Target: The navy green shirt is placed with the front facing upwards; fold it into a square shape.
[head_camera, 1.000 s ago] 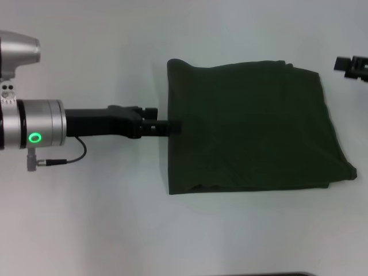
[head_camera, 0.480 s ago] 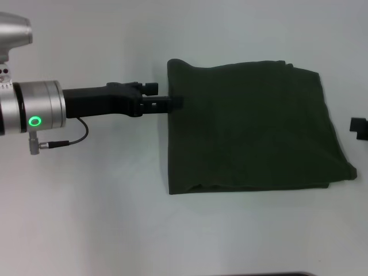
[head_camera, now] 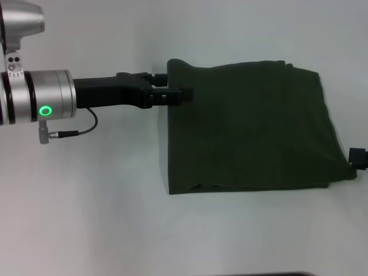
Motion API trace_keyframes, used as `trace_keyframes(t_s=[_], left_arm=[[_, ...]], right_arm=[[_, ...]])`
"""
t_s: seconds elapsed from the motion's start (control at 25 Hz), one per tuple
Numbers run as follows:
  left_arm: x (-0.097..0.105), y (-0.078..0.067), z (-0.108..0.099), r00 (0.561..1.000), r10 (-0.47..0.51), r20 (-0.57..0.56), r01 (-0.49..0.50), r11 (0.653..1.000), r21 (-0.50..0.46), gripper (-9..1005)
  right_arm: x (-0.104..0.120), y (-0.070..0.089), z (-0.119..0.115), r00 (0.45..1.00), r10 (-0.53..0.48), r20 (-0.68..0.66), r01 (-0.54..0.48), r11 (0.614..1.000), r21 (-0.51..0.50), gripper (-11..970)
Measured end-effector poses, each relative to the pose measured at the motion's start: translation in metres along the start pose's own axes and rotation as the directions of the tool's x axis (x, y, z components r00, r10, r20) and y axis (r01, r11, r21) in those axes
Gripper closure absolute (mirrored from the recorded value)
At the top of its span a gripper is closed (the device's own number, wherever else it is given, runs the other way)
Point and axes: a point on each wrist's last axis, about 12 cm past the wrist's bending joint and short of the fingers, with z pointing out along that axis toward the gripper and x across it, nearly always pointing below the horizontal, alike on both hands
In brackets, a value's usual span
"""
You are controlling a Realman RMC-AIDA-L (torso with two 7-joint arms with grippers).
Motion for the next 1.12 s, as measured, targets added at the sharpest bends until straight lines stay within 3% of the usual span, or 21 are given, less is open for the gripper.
trace_keyframes(t_s=[0.56,0.8,1.12], left_arm=[[0.002,0.000,0.000,1.000,0.013,0.002,-0.013,1.000,-0.002,59],[0.001,0.000,0.000,1.000,0.014,0.001,-0.014,1.000,0.000,60],[0.000,0.001,0.001,1.000,0.019,0.001,-0.019,1.000,-0.004,60]], right_arm=[[0.003,-0.004,0.013,1.000,0.003,-0.002,-0.003,1.000,-0.001,284],[0.005,-0.011,0.014,1.000,0.019,-0.006,-0.019,0.998,0.058,474],[0.007,-0.016,0.017,0.999,0.030,-0.020,-0.028,0.995,0.095,648]])
